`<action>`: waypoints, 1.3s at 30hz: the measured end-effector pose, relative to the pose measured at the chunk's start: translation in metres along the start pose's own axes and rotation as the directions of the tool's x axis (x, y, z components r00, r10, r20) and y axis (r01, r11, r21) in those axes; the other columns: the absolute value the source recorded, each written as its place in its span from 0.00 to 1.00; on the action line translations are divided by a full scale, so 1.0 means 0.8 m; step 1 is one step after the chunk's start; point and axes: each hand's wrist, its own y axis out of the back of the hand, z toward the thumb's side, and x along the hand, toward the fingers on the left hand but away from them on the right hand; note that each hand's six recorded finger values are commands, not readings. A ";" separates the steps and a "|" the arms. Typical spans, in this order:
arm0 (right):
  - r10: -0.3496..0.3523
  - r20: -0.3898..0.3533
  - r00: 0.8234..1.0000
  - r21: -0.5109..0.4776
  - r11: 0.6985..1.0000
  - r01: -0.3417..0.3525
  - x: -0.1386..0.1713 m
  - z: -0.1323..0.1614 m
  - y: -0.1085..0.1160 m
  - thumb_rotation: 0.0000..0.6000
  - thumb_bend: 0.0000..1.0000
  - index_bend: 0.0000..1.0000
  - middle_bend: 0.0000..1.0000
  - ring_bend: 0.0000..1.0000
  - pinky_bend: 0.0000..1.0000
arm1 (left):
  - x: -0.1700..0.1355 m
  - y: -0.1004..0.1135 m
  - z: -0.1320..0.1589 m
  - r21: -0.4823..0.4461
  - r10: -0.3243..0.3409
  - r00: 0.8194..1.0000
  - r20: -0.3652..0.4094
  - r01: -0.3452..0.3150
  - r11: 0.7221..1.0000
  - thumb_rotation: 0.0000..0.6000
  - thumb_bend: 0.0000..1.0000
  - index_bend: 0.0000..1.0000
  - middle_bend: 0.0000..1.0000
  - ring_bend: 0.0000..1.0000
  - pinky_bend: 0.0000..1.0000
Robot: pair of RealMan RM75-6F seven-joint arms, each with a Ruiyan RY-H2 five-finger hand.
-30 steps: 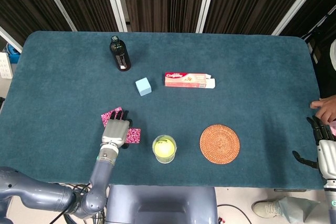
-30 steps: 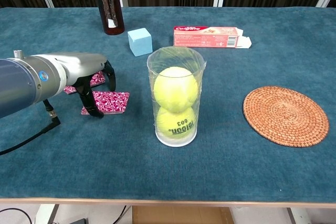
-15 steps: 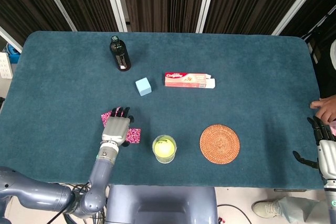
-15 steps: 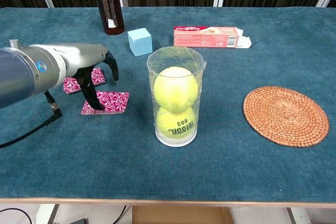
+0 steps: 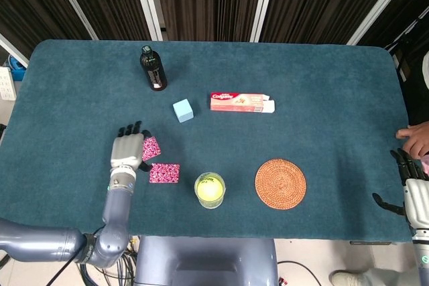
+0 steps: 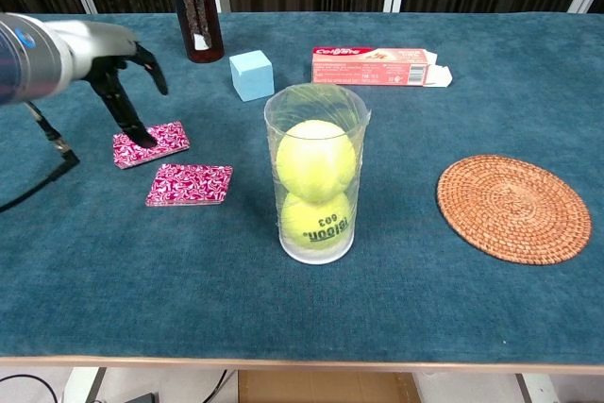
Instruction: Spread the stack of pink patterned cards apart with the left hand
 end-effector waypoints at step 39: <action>-0.003 0.008 1.000 -0.015 1.000 0.003 -0.001 -0.006 0.003 1.00 0.17 0.09 0.05 0.16 0.28 | 0.053 -0.031 -0.001 0.035 -0.024 0.996 -0.089 0.027 0.999 1.00 0.11 0.38 0.08 0.00 0.00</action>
